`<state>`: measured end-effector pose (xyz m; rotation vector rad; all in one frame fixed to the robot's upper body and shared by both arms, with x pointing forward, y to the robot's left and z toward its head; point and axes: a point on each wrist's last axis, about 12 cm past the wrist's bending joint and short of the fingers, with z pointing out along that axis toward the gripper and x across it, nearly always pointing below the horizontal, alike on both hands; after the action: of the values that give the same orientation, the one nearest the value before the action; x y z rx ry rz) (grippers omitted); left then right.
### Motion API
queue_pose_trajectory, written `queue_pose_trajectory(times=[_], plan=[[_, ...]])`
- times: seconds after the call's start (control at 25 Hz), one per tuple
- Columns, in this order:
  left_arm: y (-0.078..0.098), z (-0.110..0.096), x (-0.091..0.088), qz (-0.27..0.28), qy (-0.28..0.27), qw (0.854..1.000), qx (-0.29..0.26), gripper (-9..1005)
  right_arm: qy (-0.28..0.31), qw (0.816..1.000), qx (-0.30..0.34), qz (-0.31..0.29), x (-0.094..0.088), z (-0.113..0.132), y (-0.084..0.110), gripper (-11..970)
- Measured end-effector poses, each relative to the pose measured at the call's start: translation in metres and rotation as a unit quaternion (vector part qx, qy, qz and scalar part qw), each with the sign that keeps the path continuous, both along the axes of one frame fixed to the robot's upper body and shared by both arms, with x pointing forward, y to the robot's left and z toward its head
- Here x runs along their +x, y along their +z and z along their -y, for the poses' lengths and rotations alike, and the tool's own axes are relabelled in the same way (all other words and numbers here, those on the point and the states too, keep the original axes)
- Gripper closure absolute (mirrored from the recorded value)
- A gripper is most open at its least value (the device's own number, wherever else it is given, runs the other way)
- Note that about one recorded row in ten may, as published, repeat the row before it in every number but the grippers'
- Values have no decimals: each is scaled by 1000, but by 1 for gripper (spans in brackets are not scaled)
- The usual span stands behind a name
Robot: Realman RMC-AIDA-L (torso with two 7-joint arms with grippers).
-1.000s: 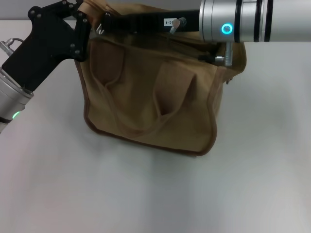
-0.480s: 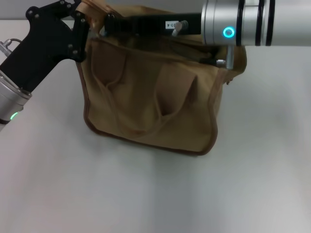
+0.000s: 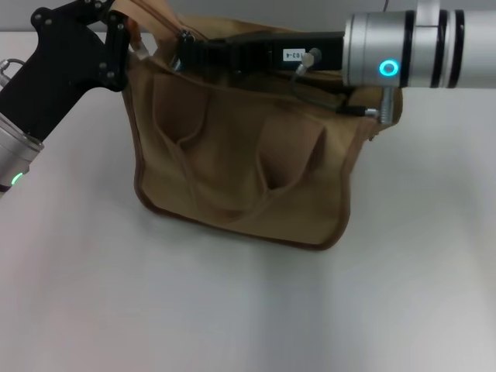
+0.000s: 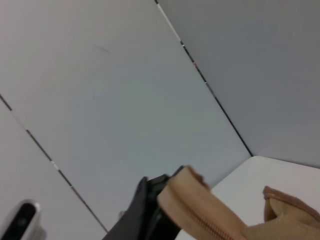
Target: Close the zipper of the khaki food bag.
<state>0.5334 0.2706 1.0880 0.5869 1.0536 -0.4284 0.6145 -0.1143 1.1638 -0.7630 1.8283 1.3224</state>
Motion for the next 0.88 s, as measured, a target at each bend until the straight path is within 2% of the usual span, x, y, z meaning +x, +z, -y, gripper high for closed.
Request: queue_pose_trajectory(times=[0.48, 0.88], plan=[[-3, -6, 4, -17, 33, 999, -4, 927, 12, 999, 30, 22, -13, 31, -3, 956], [-4, -5, 5, -22, 36, 999, -7, 925, 13, 999, 31, 28, -14, 37, -3, 957]])
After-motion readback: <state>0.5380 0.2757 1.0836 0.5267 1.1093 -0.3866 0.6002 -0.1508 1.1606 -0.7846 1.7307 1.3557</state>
